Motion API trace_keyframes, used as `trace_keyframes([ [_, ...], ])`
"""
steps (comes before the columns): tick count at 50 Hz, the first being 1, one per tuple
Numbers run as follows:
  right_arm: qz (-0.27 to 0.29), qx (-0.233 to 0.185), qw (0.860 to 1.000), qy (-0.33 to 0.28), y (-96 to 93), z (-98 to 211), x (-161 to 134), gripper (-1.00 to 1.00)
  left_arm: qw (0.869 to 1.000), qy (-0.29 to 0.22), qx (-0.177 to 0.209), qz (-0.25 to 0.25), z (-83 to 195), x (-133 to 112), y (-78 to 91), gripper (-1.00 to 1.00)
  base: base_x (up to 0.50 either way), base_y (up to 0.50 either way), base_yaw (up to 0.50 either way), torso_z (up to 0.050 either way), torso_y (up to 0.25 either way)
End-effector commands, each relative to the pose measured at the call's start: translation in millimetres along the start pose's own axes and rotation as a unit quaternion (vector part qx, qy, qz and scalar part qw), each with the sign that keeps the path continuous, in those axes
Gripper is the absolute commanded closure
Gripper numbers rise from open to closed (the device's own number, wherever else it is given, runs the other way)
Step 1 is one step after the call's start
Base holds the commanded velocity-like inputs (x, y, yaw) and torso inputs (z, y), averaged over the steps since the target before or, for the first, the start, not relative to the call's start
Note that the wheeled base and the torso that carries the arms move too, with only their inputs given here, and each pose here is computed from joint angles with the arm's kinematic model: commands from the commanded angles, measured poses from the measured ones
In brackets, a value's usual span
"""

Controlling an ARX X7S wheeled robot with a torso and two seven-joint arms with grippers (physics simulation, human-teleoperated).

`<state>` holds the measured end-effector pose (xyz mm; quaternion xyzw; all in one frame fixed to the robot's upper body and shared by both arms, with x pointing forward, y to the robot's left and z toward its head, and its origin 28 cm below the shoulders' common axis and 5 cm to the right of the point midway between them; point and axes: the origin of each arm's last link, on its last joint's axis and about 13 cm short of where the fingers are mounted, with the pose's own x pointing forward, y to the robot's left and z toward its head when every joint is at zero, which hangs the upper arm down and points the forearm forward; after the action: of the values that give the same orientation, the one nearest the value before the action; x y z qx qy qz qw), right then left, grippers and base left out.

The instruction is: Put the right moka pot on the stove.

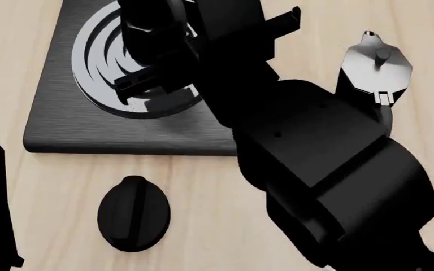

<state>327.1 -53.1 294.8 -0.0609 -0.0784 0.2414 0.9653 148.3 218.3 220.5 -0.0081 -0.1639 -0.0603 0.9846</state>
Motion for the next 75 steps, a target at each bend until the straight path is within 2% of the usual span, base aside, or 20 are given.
trace_keyframes([
  [1, -0.001, -0.005, 1.000, -0.010, -2.2, -3, 18, 1.00, 1.000, -0.001, -0.002, -0.002, 0, 0, 0.1, -1.00, 0.00, 0.00, 0.00, 0.000, 0.000],
  [22, 0.016, -0.008, 0.999, 0.028, -1.8, -37, 42, 1.00, 1.000, -0.007, -0.008, -0.005, 2, -2, 0.0, -1.00, 0.00, 0.00, 0.00, 0.000, 0.001],
  [47, 0.014, -0.013, 0.998, 0.059, -3.2, -58, 46, 1.00, 1.000, -0.010, -0.011, -0.006, 2, -2, -0.1, -1.00, 0.00, 0.00, 0.00, 0.000, 0.000],
  [48, 0.019, -0.023, 0.998, 0.062, -2.3, -58, 44, -1.00, 1.000, -0.010, -0.011, -0.006, 3, -2, -0.1, -1.00, 0.01, 0.00, 0.00, 0.000, 0.000],
  [60, 0.008, -0.020, 0.998, 0.053, -4.0, -51, 30, -1.00, 1.000, -0.009, -0.010, -0.007, 3, -2, -0.2, -1.00, 0.00, 0.00, 0.00, 0.000, 0.000],
  [75, -0.004, -0.038, 0.999, 0.016, -1.2, -15, -35, -1.00, 1.000, -0.005, -0.007, -0.007, 1, -1, -0.3, -1.00, 0.00, 0.00, 0.00, 0.000, 0.000],
])
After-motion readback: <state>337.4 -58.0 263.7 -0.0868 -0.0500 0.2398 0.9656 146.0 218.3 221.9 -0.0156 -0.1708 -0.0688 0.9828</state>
